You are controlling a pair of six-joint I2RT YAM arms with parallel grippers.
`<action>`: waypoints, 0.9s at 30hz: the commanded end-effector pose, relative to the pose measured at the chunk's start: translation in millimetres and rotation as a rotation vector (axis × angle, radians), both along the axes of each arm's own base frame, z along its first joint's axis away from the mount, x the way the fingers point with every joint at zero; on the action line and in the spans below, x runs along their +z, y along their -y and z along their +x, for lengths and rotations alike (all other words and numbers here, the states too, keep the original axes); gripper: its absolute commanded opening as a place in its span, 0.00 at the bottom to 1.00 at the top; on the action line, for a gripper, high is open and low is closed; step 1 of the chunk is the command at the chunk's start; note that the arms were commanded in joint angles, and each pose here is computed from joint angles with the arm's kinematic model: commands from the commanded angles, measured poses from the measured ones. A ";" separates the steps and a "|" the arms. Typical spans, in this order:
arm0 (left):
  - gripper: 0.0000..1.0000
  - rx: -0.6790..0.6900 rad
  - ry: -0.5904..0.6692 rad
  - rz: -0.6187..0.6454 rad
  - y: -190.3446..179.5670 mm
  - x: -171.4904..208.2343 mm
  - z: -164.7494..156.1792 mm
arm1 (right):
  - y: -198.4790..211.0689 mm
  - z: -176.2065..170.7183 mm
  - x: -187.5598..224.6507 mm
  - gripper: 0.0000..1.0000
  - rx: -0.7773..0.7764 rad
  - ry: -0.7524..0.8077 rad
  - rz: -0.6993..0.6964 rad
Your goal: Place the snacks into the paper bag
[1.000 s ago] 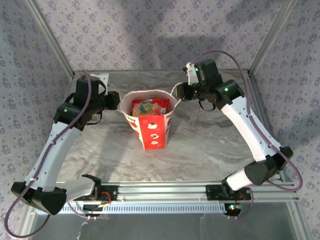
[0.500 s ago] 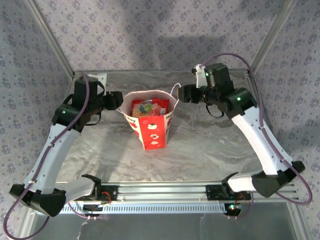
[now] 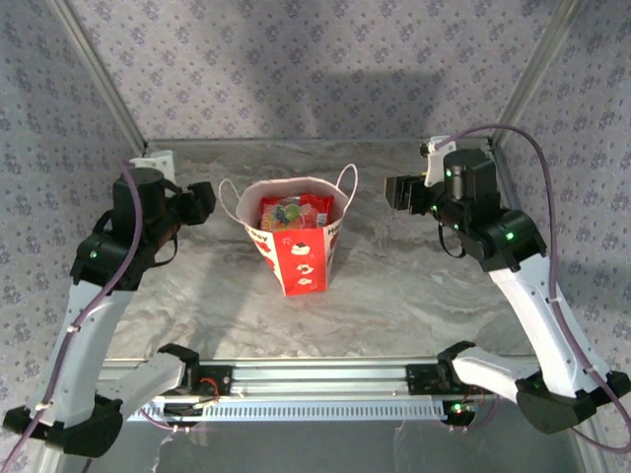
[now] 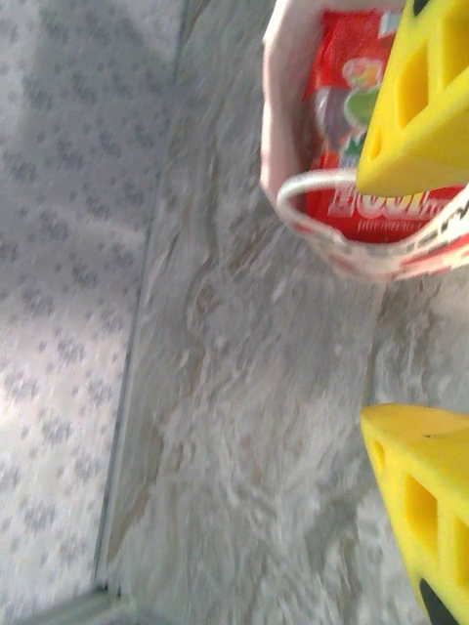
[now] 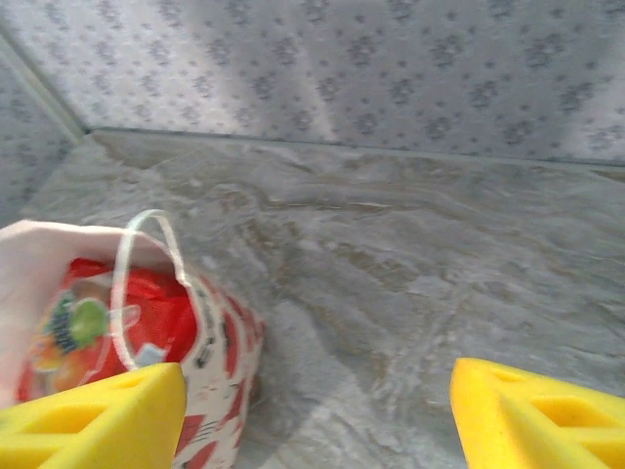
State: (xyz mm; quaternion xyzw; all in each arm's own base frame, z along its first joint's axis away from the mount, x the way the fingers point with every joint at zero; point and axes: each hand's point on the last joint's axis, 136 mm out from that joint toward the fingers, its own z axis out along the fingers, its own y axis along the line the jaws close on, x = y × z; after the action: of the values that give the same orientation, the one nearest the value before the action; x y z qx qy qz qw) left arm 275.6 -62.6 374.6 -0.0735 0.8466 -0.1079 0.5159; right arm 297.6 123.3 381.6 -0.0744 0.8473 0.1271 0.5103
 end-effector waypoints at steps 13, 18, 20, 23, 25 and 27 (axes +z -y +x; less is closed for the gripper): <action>0.55 0.305 0.003 0.134 -70.2 -103.4 22.5 | 118.3 40.5 -120.9 0.82 -0.426 -0.063 -0.050; 0.55 0.381 -0.067 0.314 -91.1 -170.1 41.8 | 155.1 41.4 -164.5 0.84 -0.562 -0.080 -0.010; 0.55 0.414 -0.087 0.348 -102.0 -195.0 50.5 | 156.4 41.5 -174.9 0.85 -0.553 -0.065 -0.005; 0.57 0.500 -0.080 0.309 -120.2 -218.6 54.5 | 163.6 42.5 -190.5 0.87 -0.573 -0.034 -0.050; 0.58 0.543 -0.054 0.269 -129.3 -228.8 55.7 | 175.8 39.5 -208.7 0.89 -0.630 -0.036 -0.088; 0.58 0.563 -0.028 0.259 -135.0 -234.9 58.8 | 187.1 36.7 -225.3 0.91 -0.680 -0.037 -0.095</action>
State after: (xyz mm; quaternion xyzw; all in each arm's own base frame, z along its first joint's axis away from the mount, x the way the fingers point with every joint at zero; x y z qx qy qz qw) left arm 312.7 62.6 110.6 -0.1994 0.8617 0.1615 0.4378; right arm 328.4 -44.2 154.4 0.1635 0.8661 -0.0565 0.4690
